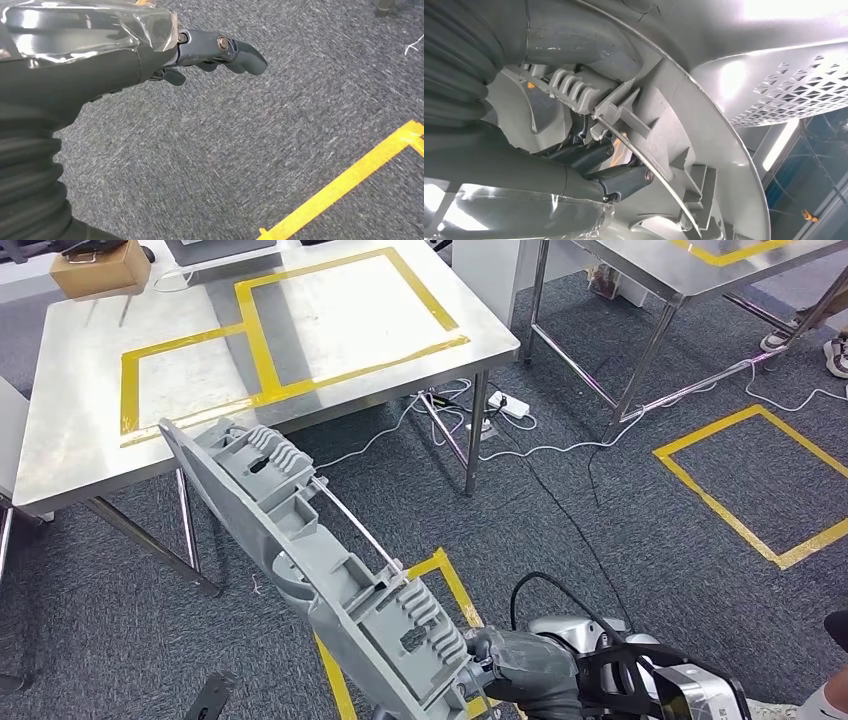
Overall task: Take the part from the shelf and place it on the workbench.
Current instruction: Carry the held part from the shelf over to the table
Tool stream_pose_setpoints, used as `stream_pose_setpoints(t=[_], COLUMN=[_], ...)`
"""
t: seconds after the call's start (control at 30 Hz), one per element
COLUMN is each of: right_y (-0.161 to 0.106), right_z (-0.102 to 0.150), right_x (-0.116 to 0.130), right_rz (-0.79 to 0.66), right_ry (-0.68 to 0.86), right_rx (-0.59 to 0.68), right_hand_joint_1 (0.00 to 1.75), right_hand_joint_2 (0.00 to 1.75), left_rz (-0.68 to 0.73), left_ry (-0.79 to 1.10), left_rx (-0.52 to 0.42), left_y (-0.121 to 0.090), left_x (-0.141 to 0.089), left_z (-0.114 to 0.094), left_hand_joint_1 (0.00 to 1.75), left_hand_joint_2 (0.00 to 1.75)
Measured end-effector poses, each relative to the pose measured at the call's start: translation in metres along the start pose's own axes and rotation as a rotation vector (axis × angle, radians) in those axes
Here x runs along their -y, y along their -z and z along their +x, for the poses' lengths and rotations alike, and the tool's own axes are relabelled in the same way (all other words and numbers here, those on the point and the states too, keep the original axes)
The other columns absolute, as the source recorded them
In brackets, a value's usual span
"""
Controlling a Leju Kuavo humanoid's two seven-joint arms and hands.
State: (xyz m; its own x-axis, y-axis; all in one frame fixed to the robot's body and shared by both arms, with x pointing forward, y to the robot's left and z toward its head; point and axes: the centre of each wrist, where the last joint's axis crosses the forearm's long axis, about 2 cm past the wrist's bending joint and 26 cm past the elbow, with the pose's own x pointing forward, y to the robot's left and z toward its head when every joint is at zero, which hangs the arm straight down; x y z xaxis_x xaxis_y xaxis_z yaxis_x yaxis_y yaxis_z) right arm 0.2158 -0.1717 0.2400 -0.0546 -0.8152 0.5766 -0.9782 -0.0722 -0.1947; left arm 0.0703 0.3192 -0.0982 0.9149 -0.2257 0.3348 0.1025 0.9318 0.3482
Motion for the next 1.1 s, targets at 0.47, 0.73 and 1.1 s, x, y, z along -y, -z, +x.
stream_pose_setpoints(t=[0.47, 0.73, 1.1], right_y=[0.0013, 0.0001, 0.0016], right_z=[0.0016, 0.0018, 0.0017], right_x=[-0.0005, -0.0006, -0.0004], right_rz=[0.006, 0.004, 0.001], right_ry=[-0.003, -0.001, -0.001], right_rx=[-0.006, -0.01, -0.003], right_hand_joint_1=[1.75, 1.75, 1.75], right_hand_joint_2=[1.75, 1.75, 1.75], left_rz=[-0.01, -0.021, -0.019], left_ry=[0.002, 0.001, -0.001], left_rx=[0.012, 0.009, 0.016], left_y=[0.0023, 0.0012, 0.0017], left_x=[-0.001, 0.0039, 0.0042], left_z=[0.0063, 0.0061, 0.0076], left_hand_joint_1=[0.0, 0.0, 0.0], left_hand_joint_2=[1.75, 1.75, 1.75])
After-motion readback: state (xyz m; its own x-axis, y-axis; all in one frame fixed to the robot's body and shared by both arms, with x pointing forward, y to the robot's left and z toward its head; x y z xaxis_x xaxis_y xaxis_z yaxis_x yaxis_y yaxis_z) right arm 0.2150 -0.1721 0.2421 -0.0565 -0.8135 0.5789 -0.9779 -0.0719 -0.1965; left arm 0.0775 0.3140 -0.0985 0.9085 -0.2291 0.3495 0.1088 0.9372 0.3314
